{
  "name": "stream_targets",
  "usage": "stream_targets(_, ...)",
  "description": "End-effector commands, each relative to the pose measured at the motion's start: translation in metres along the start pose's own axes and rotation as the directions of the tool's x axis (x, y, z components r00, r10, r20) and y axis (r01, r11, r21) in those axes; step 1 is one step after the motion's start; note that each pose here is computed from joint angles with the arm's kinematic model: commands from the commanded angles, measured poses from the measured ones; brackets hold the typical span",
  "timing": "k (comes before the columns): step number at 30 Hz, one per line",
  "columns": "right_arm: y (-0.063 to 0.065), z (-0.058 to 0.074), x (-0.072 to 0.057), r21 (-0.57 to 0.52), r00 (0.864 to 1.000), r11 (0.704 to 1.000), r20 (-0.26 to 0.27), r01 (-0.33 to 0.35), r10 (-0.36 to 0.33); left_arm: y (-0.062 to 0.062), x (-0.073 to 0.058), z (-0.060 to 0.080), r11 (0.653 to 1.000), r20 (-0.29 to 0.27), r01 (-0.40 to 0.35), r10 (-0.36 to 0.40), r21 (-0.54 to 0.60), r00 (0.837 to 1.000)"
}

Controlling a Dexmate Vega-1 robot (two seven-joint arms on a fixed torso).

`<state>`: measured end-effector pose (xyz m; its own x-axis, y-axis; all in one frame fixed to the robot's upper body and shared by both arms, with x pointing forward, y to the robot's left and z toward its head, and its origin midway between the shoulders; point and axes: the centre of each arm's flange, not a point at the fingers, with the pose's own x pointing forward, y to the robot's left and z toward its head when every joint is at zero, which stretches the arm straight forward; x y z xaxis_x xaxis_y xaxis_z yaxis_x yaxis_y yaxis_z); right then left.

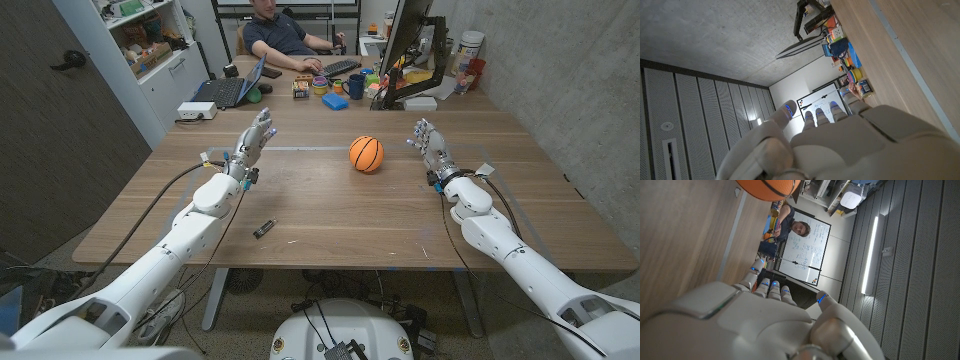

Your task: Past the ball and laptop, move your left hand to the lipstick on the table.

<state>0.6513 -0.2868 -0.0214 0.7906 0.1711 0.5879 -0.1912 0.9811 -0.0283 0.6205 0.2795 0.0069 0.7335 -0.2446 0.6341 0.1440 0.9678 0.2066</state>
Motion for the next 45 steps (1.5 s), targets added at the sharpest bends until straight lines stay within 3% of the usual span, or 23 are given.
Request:
stream_targets(1,0.001,-0.006,-0.004,0.006,1.0,1.0,-0.023,0.004,-0.004,-0.002,-0.018,0.034,0.992,0.057,0.085,-0.091,0.096,0.994)
stream_targets(10,0.005,-0.007,-0.005,-0.002,0.999,1.0,-0.045,0.007,-0.007,0.012,-0.044,0.061,0.966,0.073,0.101,-0.121,0.238,0.99)
stream_targets(19,0.011,-0.01,-0.005,-0.01,0.998,1.0,-0.068,-0.005,0.004,0.019,-0.065,0.083,0.905,0.109,0.085,-0.142,0.416,0.984)
stream_targets(37,0.03,-0.022,-0.017,-0.034,0.991,0.999,-0.128,-0.026,0.022,0.012,-0.098,0.1,0.704,0.187,0.03,-0.23,0.709,0.955)
stream_targets(45,0.035,-0.022,-0.019,-0.036,0.992,0.999,-0.123,-0.023,0.019,0.006,-0.102,0.105,0.617,0.154,0.086,-0.325,0.783,0.933)
